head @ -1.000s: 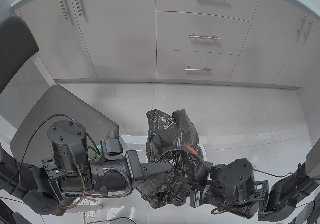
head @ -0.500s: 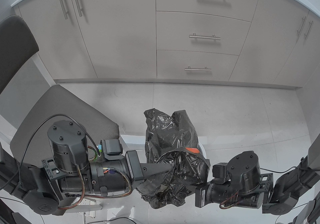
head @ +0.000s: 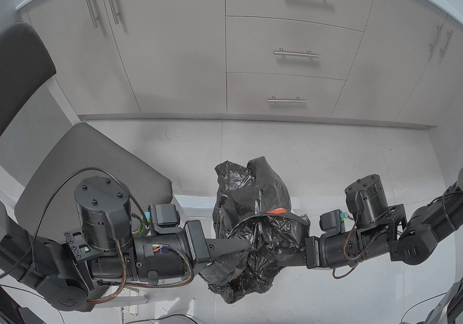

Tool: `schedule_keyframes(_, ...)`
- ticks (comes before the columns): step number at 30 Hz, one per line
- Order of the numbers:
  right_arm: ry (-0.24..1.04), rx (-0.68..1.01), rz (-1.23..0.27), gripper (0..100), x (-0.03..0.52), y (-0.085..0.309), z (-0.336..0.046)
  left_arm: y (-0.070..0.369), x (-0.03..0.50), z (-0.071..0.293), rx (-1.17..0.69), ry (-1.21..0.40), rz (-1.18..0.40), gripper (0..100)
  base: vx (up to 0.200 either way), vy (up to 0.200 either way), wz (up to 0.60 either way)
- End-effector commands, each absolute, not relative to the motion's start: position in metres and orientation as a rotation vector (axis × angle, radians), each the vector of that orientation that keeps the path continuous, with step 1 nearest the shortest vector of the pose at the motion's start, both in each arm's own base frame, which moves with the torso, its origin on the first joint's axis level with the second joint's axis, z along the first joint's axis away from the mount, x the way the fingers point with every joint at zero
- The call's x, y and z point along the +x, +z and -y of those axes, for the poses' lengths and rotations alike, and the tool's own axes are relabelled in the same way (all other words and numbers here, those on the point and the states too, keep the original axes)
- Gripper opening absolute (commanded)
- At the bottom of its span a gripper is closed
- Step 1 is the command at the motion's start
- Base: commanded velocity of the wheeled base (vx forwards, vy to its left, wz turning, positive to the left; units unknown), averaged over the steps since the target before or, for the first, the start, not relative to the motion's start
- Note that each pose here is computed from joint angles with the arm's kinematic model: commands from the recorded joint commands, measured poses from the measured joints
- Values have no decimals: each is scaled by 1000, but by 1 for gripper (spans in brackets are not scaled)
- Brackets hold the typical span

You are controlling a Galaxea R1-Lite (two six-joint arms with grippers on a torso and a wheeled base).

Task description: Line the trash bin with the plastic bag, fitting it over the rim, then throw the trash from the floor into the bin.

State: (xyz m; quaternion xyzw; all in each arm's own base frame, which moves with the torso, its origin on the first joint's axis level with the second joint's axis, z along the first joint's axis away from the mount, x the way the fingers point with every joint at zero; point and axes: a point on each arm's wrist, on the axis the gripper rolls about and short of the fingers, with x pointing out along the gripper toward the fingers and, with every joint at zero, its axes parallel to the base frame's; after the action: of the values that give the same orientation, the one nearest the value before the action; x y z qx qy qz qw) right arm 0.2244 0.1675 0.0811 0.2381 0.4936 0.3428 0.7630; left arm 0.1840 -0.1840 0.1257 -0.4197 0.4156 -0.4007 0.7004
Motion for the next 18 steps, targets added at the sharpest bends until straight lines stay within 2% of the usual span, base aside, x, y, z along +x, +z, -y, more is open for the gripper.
schedule_keyframes(1,769,579,-1075,0,232,89,-167,124,184,184,-934,-886,-935,0,0,0,0)
schedule_keyframes(4,796,624,-1100,0,235,92,-168,123,182,182,-935,-882,-940,0,0,0,0)
schedule_keyframes(11,852,612,-1256,0,211,101,-170,118,171,178,-921,-882,-973,0,0,0,0)
schedule_keyframes(18,873,592,-1306,0,193,101,-167,113,164,174,-913,-897,-1023,0,0,0,0)
